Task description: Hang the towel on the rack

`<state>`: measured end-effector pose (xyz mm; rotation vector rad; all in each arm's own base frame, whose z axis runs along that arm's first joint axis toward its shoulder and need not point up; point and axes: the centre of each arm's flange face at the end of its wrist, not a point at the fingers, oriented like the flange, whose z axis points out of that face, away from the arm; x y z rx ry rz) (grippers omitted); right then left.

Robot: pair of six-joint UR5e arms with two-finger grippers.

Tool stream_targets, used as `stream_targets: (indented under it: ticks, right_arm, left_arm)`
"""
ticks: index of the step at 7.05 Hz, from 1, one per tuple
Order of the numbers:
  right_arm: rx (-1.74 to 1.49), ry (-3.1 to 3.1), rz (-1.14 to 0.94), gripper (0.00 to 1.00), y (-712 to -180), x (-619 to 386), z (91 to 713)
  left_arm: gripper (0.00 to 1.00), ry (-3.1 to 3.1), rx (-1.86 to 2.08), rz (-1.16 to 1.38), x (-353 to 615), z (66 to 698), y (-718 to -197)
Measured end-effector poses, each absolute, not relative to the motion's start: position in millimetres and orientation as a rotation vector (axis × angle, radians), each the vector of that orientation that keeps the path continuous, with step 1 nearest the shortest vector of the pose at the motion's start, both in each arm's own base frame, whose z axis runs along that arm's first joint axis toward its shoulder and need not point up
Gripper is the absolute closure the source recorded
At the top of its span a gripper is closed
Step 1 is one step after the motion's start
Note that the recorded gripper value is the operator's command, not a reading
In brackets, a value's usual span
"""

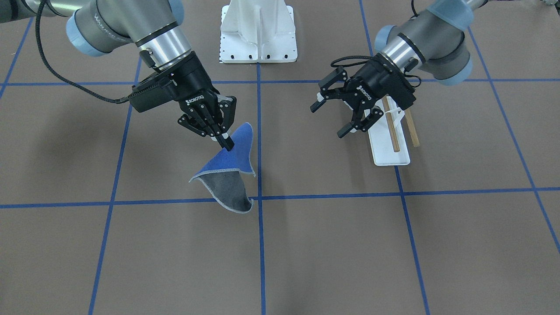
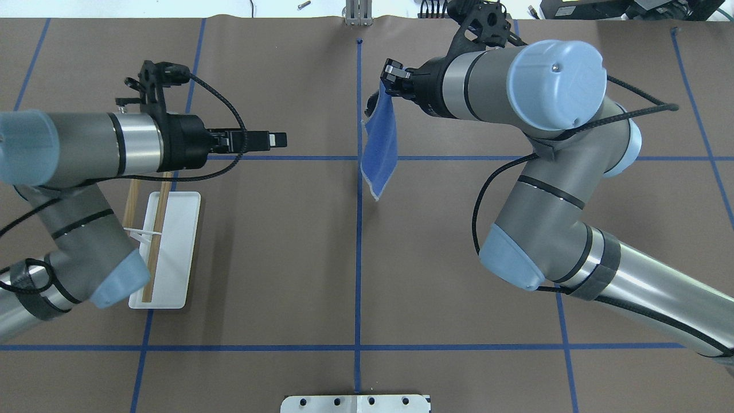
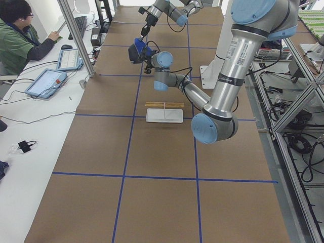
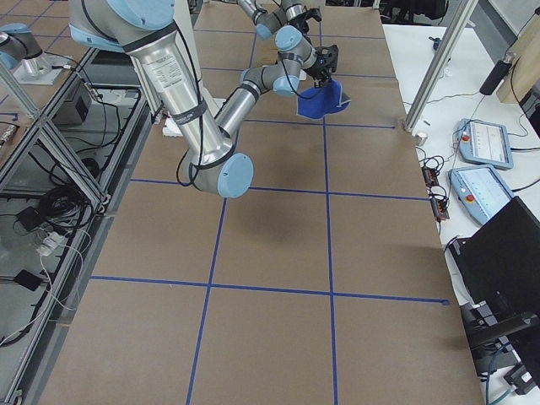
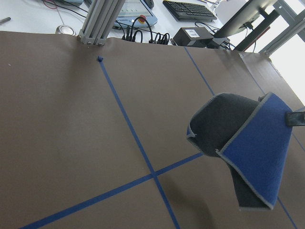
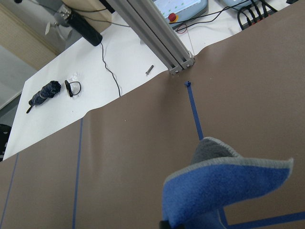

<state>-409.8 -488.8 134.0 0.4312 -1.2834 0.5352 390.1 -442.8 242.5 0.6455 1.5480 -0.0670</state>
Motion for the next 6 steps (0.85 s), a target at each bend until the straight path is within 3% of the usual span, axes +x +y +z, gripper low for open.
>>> stream_targets:
  ticks: [3, 4, 6]
  right_arm:
    - [0.418, -1.262, 0.658, 1.0, -488.5, -421.6, 116.0]
    - [0.414, -1.263, 0.659, 1.0, -486.3, -424.6, 114.6]
    - [0.402, -1.268, 0.644, 1.0, -475.8, -434.9, 113.0]
  left_arm:
    - [0.03, 1.615, 0.666, -0.182, 461.7, 205.6, -388.2]
    - [0.08, 1.628, 0.668, -0.195, 478.3, 196.7, -373.6]
    - [0.08, 1.619, 0.712, -0.261, 488.2, 189.5, -370.3]
